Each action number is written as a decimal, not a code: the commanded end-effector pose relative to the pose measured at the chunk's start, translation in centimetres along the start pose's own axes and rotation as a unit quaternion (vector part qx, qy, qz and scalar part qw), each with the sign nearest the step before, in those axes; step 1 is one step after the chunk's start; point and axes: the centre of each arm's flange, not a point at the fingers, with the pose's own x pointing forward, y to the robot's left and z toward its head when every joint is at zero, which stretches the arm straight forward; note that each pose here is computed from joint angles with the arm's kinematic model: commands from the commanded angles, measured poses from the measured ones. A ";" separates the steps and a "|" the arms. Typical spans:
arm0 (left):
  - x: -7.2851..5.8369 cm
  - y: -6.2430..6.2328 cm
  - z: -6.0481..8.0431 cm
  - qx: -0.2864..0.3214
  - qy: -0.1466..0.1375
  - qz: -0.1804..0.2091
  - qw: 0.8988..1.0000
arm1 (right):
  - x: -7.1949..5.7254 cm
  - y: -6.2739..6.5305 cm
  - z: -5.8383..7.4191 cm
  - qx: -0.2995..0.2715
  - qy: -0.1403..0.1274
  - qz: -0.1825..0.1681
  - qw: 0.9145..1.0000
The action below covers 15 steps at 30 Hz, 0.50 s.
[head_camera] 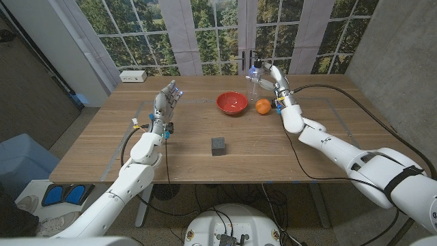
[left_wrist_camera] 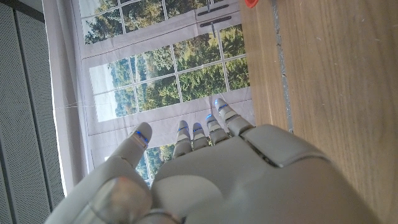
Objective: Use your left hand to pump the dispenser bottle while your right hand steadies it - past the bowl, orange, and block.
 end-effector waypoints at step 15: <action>0.7 1.0 -0.1 0.005 0.004 -0.005 1.000 | 2.2 0.5 1.3 -0.051 -0.006 0.047 0.998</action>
